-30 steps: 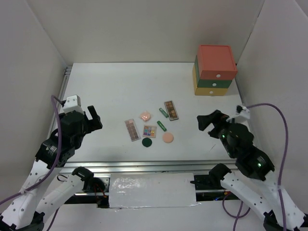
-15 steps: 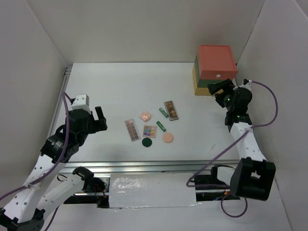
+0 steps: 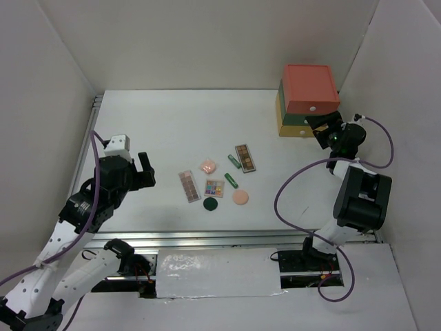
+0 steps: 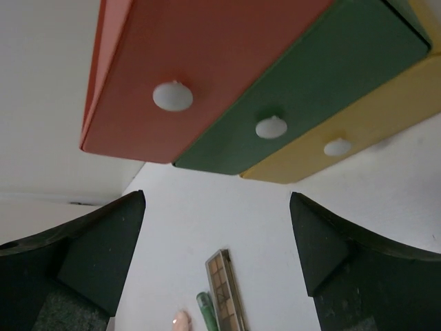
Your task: Organize the makeup
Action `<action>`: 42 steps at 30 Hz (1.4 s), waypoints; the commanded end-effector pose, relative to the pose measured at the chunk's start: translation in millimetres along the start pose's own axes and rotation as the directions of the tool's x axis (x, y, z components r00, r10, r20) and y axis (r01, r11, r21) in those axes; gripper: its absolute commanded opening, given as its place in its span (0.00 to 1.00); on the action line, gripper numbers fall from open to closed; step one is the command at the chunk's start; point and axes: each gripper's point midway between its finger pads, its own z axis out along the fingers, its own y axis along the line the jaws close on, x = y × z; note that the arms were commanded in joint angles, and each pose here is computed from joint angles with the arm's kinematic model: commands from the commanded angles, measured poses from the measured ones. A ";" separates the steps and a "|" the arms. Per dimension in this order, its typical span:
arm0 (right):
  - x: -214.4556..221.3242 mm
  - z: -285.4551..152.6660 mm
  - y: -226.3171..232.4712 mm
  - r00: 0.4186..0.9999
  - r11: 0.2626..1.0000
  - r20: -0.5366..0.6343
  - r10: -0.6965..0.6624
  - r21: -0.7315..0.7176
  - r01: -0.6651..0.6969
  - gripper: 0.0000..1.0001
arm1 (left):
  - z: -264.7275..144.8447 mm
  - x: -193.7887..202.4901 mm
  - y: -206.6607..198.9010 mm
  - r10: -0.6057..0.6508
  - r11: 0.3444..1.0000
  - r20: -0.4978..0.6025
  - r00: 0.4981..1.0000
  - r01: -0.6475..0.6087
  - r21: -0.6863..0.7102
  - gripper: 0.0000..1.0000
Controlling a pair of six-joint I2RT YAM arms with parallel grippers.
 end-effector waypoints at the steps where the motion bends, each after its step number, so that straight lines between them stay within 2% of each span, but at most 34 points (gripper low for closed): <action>1: -33.1 13.1 37.2 0.995 0.987 0.077 -0.062 -0.145 0.073 0.92 | 0.7 -8.5 -6.8 0.017 0.999 0.030 0.999 -0.018 0.032 0.99; 7: -36.5 25.8 38.0 0.996 0.981 0.075 -0.050 -0.184 0.063 0.89 | 2.7 -7.4 -6.5 0.021 0.999 0.025 0.999 -0.022 0.027 0.99; 17: -44.2 36.4 41.9 0.996 0.971 0.090 -0.029 -0.233 0.050 0.75 | 3.6 -7.7 -4.7 0.025 1.000 0.023 0.999 -0.025 0.014 0.99; 27: -56.7 43.0 49.3 0.995 0.971 0.102 -0.017 -0.237 0.041 0.70 | 4.7 -7.4 -4.0 0.026 1.000 0.021 0.999 -0.026 0.009 0.99; 31: -54.6 49.1 41.5 0.996 0.978 0.084 -0.011 -0.207 0.028 0.63 | 4.4 -7.7 -3.7 0.025 1.000 0.023 0.999 -0.025 0.008 0.99; 40: -49.2 52.8 33.0 0.998 0.980 0.069 -0.001 -0.199 0.014 0.53 | 4.2 -8.2 -3.8 0.025 1.000 0.024 0.999 -0.026 0.010 0.99; 42: -49.3 53.6 33.4 0.998 0.978 0.065 0.002 -0.207 0.012 0.48 | 3.9 -8.4 -3.7 0.025 1.000 0.025 0.999 -0.025 0.011 0.99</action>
